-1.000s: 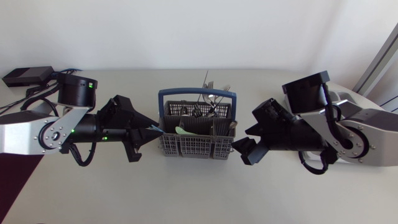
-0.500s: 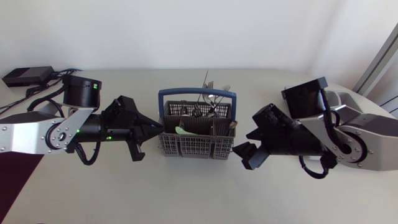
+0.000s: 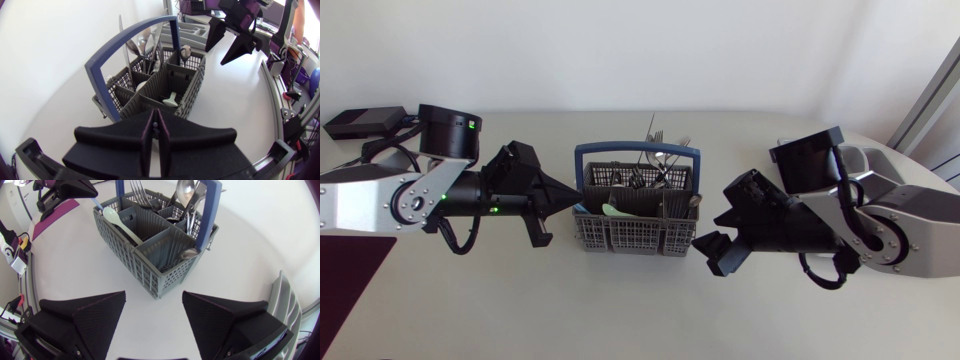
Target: Sort the cutlery from the basket into the organizer compartments.
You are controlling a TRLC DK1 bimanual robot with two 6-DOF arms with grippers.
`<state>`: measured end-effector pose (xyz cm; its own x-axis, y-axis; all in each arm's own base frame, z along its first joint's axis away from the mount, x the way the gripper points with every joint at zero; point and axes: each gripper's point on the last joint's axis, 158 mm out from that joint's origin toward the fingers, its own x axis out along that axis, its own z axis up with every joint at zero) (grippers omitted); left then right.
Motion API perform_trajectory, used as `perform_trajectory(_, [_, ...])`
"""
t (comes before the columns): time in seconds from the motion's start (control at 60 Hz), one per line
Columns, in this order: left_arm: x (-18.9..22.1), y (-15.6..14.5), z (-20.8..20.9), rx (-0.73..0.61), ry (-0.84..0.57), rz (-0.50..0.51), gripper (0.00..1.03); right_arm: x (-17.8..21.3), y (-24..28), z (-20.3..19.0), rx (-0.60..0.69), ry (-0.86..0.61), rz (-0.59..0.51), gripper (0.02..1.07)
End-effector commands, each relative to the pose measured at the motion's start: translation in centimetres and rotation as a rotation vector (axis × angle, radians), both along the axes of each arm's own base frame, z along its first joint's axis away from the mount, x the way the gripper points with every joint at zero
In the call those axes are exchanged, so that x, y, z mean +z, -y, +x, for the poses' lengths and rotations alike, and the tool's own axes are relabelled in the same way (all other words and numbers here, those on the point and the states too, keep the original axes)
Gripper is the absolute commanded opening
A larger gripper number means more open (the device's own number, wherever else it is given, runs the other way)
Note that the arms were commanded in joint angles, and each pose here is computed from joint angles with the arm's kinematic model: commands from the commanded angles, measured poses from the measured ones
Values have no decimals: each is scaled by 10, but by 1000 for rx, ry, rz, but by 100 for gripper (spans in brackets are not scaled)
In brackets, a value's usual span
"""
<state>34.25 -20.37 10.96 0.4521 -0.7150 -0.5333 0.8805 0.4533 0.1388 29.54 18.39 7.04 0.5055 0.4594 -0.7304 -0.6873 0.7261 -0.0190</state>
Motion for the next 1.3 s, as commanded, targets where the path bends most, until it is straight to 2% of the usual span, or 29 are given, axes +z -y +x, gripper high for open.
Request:
perform_trajectory(0.0, [8,7,4,-15,-19,-9,4,-15,1,-8,2,-31,-19,85])
perform_trajectory(0.3, [55,9,4,-41,-3,81,4,-7,-2,-9,16,-12,-16,88])
perform_trajectory(0.517, [103,7,4,-26,65,90,4,-1,-8,-11,36,-2,-12,88])
perform_trajectory(0.717, [150,-1,-9,0,134,91,4,23,-17,-15,62,37,6,88])
perform_trajectory(0.833, [171,-5,-18,31,136,58,4,49,-29,-19,91,92,14,88])
perform_trajectory(1.083, [187,-2,-44,54,92,-42,4,103,-64,-34,181,185,78,88])
perform_trajectory(1.283, [173,15,-61,-17,-23,-110,4,126,-86,-36,243,219,122,88])
